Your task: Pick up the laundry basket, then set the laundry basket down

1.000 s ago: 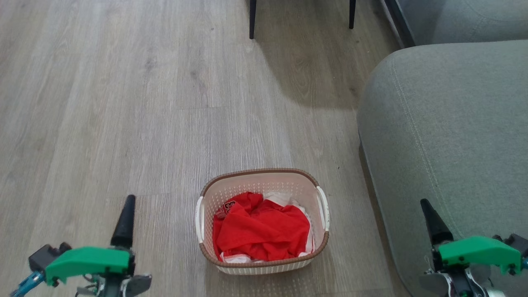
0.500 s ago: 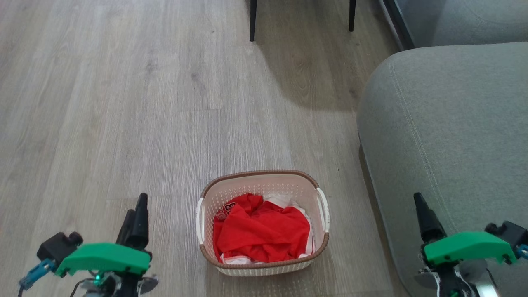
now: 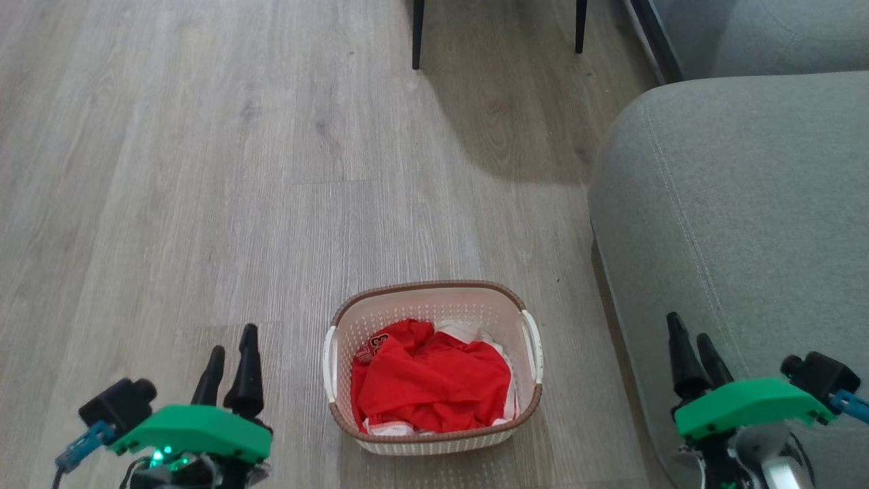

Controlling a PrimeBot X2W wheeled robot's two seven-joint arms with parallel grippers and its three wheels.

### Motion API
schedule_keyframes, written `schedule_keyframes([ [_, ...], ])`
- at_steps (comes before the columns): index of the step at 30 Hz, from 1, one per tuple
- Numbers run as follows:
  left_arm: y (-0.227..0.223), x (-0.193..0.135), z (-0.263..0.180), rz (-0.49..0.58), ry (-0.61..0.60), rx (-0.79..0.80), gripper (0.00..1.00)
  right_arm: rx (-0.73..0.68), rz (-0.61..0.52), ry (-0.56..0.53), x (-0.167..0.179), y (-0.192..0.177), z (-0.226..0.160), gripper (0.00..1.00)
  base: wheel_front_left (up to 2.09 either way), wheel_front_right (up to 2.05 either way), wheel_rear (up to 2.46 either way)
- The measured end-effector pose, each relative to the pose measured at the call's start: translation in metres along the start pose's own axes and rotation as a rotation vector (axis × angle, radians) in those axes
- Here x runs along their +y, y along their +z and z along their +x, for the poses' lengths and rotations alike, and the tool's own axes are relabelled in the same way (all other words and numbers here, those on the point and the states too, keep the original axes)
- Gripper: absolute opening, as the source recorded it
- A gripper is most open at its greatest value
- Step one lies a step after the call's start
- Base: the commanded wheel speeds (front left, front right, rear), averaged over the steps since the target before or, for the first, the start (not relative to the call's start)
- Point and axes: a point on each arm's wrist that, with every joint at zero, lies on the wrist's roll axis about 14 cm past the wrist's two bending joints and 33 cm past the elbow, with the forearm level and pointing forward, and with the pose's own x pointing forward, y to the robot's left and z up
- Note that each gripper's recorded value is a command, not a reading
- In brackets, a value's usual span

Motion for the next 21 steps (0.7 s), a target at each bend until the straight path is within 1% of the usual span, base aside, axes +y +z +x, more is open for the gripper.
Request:
schedule_keyframes([
  [9, -0.002, -0.004, -0.002, 0.144, -0.013, -0.006, 1.00, 0.005, -0.112, 0.035, 0.009, -0.005, 0.001, 1.00, 0.00, 0.00, 0.00],
  [14, -0.007, -0.004, -0.005, 0.197, -0.018, 0.003, 1.00, 0.004, -0.160, 0.057, 0.015, -0.007, 0.001, 1.00, 0.00, 0.00, 0.00],
  [15, -0.006, -0.005, -0.005, 0.224, -0.020, -0.005, 1.00, 0.006, -0.184, 0.063, 0.017, -0.007, 0.001, 1.00, 0.00, 0.00, 0.00],
  [18, -0.005, -0.005, -0.006, 0.249, -0.020, -0.013, 1.00, 0.003, -0.208, 0.070, 0.018, -0.007, 0.001, 1.00, 0.00, 0.00, 0.00],
  [21, -0.005, -0.008, -0.006, 0.300, -0.030, -0.021, 1.00, 0.004, -0.253, 0.079, 0.020, -0.009, -0.001, 1.00, 0.00, 0.00, 0.00],
])
